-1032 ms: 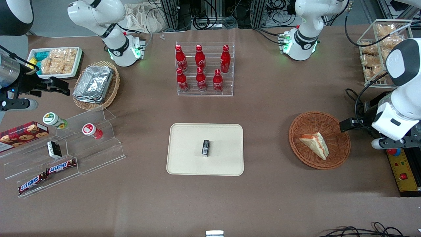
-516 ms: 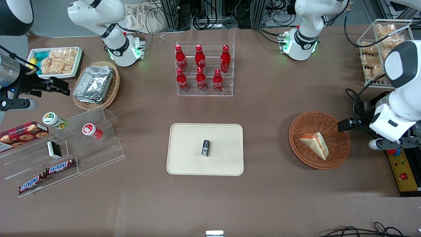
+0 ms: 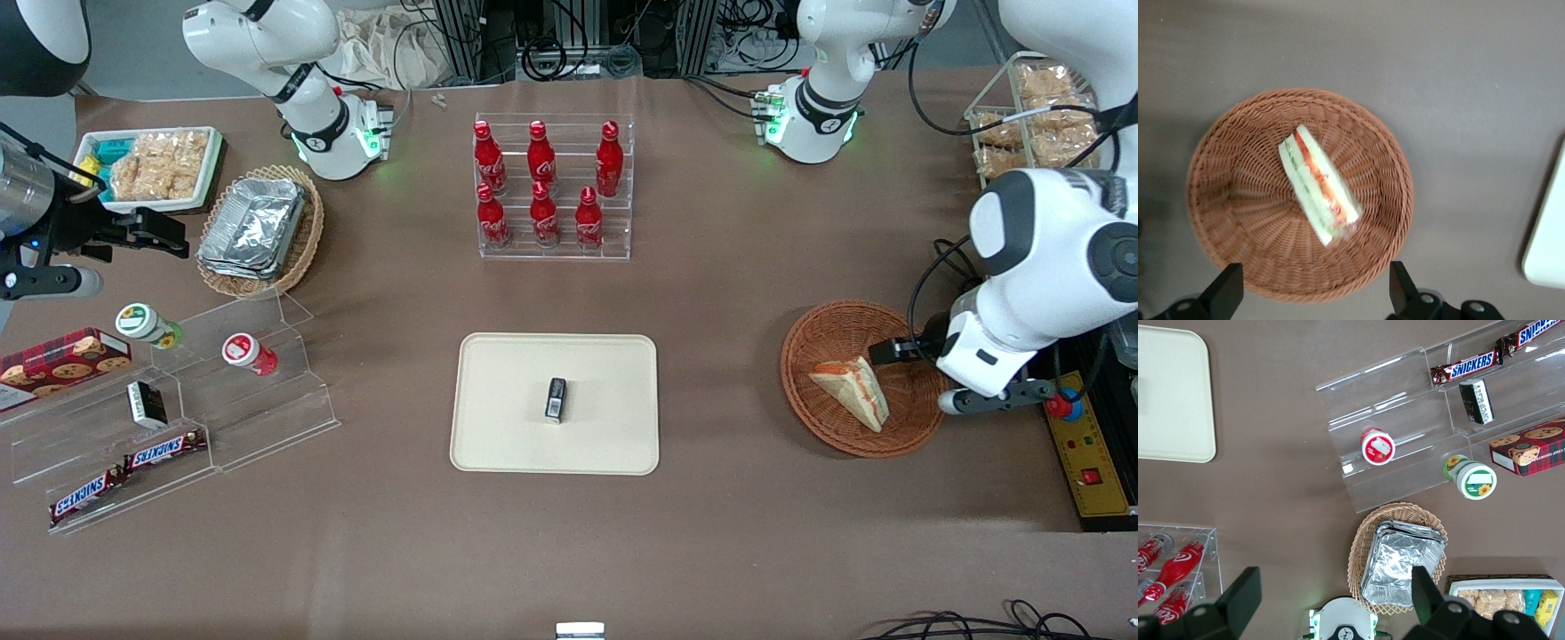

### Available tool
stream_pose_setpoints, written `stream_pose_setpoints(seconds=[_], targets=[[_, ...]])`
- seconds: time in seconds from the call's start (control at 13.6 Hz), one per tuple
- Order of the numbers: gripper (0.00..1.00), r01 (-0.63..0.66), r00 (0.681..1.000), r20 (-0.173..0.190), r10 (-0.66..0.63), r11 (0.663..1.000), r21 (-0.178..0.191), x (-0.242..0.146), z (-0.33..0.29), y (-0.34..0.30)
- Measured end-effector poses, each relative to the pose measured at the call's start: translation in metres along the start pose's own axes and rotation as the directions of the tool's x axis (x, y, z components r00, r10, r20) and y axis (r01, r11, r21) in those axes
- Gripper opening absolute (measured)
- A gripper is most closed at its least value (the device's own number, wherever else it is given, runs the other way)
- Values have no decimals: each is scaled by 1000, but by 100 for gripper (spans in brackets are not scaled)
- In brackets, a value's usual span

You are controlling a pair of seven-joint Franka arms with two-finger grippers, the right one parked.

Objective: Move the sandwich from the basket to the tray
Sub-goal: 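Close the left gripper on the wrapped sandwich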

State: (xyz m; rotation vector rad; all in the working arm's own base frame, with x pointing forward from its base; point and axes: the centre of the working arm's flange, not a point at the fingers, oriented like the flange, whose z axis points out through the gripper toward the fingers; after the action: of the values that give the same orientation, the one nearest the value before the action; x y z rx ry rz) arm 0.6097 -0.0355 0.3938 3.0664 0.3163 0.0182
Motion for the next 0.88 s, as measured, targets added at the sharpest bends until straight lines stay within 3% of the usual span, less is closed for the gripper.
stream_pose_setpoints(seconds=[0.15,0.44,0.88], targets=[[99,84,996,-29,-85,996,-14,-4,17,-2],[99,218,975,-45,-220,975,-36,-8,49,-5],[99,290,957,-16,-290,956,-39,-7,105,-9]])
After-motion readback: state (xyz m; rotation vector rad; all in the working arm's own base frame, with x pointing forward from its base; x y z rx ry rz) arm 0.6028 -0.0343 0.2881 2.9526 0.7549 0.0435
